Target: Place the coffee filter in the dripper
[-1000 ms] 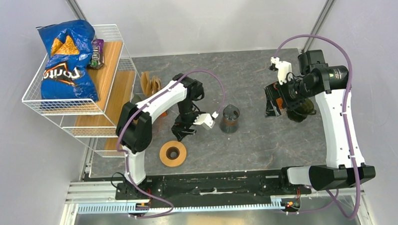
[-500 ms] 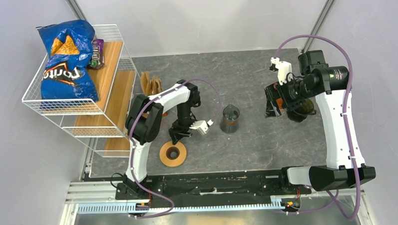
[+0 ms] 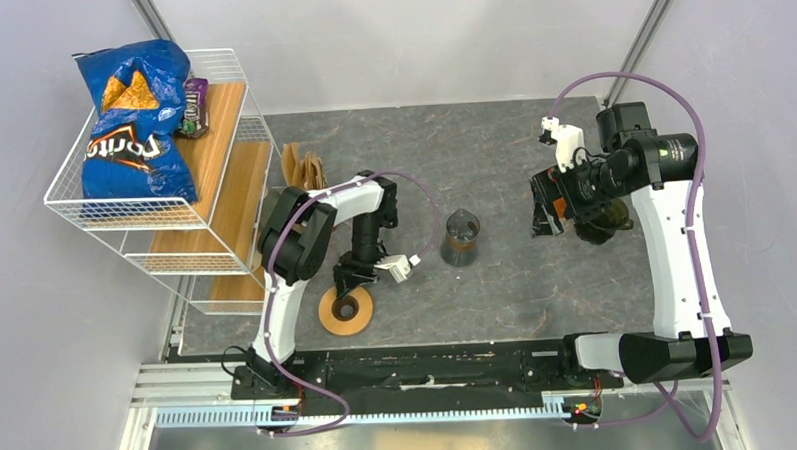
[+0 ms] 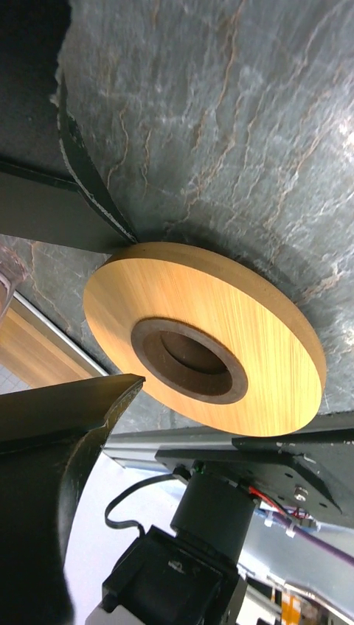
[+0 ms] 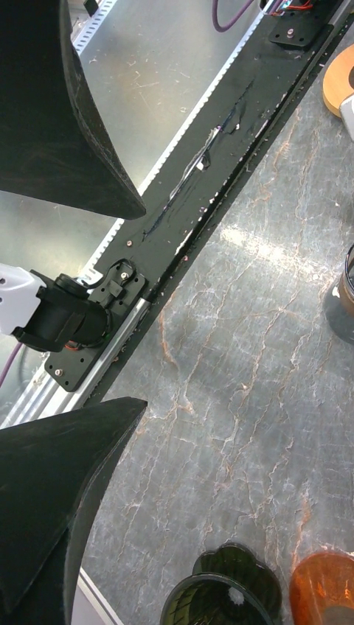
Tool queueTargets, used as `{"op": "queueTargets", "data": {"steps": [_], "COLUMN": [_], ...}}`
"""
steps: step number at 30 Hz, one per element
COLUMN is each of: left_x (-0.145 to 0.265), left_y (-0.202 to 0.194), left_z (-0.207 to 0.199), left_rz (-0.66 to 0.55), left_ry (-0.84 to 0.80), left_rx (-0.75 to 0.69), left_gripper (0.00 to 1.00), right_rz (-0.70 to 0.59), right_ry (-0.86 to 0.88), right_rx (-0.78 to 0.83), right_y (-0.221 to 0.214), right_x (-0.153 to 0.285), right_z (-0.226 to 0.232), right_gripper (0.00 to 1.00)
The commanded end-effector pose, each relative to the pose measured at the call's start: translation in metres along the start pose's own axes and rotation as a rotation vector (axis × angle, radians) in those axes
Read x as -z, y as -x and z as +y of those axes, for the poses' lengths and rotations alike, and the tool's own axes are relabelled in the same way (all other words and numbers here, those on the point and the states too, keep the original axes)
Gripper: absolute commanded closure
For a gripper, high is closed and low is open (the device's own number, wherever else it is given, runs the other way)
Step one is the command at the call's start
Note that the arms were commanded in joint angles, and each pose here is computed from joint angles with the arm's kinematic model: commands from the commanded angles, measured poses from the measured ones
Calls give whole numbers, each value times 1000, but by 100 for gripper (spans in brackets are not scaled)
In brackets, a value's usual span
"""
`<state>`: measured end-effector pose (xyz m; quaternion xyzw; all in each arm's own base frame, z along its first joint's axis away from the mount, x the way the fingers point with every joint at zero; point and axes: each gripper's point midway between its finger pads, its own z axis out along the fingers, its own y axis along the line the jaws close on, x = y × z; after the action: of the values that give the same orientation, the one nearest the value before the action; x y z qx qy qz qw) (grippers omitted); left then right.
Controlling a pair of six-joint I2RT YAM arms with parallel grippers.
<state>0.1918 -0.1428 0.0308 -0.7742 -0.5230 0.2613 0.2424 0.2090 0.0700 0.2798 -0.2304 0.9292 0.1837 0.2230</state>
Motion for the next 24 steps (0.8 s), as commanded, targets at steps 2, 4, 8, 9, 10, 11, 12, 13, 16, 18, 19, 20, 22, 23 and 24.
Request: {"op": "queueTargets", "data": {"steps": [2,4,8,9,10,11,12,13,16,18,19,20,22,23,24], "left_x": [-6,-5,2,4,7,9,11,12,21,31,38,43,56,63,70], "left_y": [-5,-6,-5,-4,-3,-4,-5,-6,-10,-8,-6,-5,-1,1,3], "left_z": [-6,-2,3,5,5,6,5,3,1,-3,-7,-11,-19,-22,-26], "left_rz": [-18,-19,-28,-31,-33,-30,-23,-12,11,9,4,-1,-13,-19,-27], "left_ry": [-96,-91,-63,-52,-42,-33,-26,-21,18,61,93,119,182,215,247], "left_rx": [27,33,46,52,56,59,57,56,71,85,81,72,62,68,68], "left_gripper": [32,33,49,57,64,68,73,77,84,93,96,98,98,98,98], "right_rz": [30,31,33,34,32,32,31,28,26,22,19,18,14,13,12], "right_ry": [8,9,7,7,6,4,6,7,9,11,11,13,20,24,29], "right_rx": [-8,-11,-9,-8,-6,-5,-7,-6,-3,-1,-1,-1,-6,-7,-8], "right_y": [-8,-7,-5,-5,-4,-4,-3,-2,0,2,2,3,4,4,5], "right_x": [3,2,2,1,1,1,1,1,1,2,2,2,2,2,2], "right_z": [3,2,1,0,0,0,0,0,-1,-1,0,0,1,2,3], "right_gripper": [1,1,1,1,1,1,1,1,1,1,1,1,1,1,1]}}
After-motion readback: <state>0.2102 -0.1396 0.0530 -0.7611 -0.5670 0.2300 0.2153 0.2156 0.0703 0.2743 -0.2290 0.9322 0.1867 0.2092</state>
